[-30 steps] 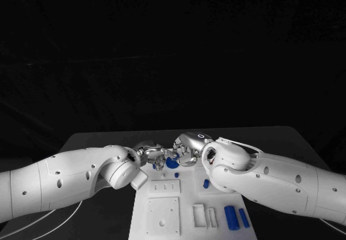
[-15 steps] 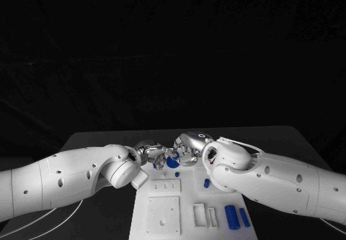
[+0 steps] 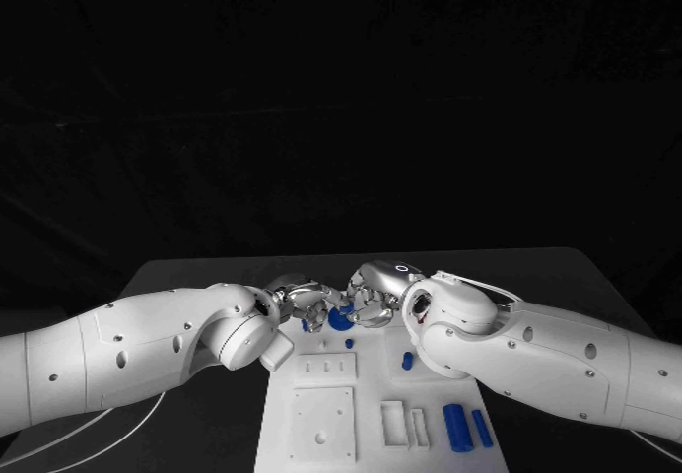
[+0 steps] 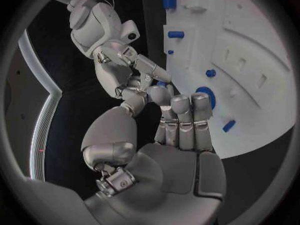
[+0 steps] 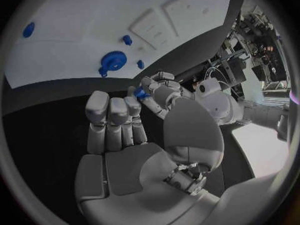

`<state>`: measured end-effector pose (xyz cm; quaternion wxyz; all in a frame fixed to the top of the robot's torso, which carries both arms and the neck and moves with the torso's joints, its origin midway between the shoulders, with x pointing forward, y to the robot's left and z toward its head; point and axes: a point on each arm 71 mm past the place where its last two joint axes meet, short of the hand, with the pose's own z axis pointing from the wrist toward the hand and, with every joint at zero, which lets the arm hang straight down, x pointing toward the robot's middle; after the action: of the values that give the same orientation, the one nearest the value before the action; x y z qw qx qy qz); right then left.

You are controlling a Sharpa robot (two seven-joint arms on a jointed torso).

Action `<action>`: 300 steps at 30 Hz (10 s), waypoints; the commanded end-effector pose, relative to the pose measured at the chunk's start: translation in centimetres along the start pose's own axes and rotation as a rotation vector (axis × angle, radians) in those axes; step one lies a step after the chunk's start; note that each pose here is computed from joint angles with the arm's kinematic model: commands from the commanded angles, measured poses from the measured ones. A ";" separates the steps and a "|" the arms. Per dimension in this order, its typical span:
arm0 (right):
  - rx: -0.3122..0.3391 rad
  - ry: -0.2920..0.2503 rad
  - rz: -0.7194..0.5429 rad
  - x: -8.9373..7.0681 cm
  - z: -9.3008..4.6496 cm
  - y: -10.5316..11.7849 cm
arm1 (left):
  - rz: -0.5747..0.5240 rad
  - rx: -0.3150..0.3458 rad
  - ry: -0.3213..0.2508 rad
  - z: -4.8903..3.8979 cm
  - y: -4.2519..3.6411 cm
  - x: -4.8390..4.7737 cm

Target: Assemble the parts on the task board

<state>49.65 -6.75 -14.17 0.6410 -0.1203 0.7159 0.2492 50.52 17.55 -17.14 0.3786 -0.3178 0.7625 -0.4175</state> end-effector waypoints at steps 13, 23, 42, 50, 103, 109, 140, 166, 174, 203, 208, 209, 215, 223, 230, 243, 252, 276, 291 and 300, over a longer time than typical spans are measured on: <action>0.011 -0.093 0.084 -0.7 -0.9 -4.2 | 0.126 0.017 -0.018 -0.26 0.06 -0.78; 0.060 -0.233 0.276 -2.6 -2.6 -10.0 | 0.284 -0.039 -0.088 -0.92 1.18 -1.82; 0.176 -0.330 0.376 -5.8 -2.6 -15.6 | 0.414 -0.107 -0.102 -2.36 3.27 0.14; 0.178 -0.340 0.375 -6.6 -2.2 -15.7 | 0.444 -0.099 -0.142 -2.44 3.74 0.78; 0.171 -0.315 0.380 -6.5 -1.8 -15.1 | 0.545 -0.135 -0.068 -2.00 6.05 3.09; 0.172 -0.314 0.380 -6.5 -1.8 -15.1 | 0.563 -0.137 -0.064 -1.95 6.02 3.17; 0.173 -0.304 0.382 -6.4 -1.7 -15.0 | 0.567 -0.140 -0.028 -2.02 6.14 3.51; 0.173 -0.304 0.385 -6.4 -1.6 -15.1 | 0.589 -0.118 -0.059 -2.12 5.83 3.54; 0.173 -0.304 0.386 -6.4 -1.6 -15.1 | 0.601 -0.097 -0.091 -2.20 5.64 3.36; 0.174 -0.299 0.387 -6.2 -1.6 -15.1 | 0.608 -0.099 -0.093 -1.98 5.56 3.43; 0.175 -0.298 0.387 -6.2 -1.6 -15.1 | 0.610 -0.101 -0.094 -1.89 5.57 3.39; 0.175 -0.298 0.387 -6.2 -1.6 -15.1 | 0.610 -0.101 -0.095 -1.89 5.58 3.38; 0.175 -0.298 0.387 -6.2 -1.6 -15.1 | 0.613 -0.099 -0.096 -1.87 5.55 3.38; 0.175 -0.297 0.387 -6.2 -1.6 -15.1 | 0.616 -0.099 -0.099 -1.88 5.56 3.33; 0.176 -0.294 0.387 -6.2 -1.6 -15.1 | 0.626 -0.110 -0.081 -1.84 5.65 3.45; 0.176 -0.289 0.388 -6.0 -1.6 -15.1 | 0.636 -0.126 -0.045 -1.68 5.78 3.69; 0.176 -0.288 0.388 -6.0 -1.6 -15.1 | 0.633 -0.128 -0.041 -1.63 5.78 3.75; 0.178 -0.281 0.390 -5.7 -1.6 -15.2 | 0.623 -0.134 -0.049 -1.62 5.84 3.60; 0.182 -0.280 0.393 -5.6 -1.7 -15.3 | 0.610 -0.140 -0.058 -1.93 6.10 3.13; 0.187 -0.278 0.396 -5.3 -1.7 -15.6 | 0.499 -0.116 -0.054 -2.56 5.62 3.10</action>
<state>56.60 -21.60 -11.93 0.6833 0.1206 0.6479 0.3143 45.99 18.85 -22.25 0.4842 -0.1257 0.8344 -0.2313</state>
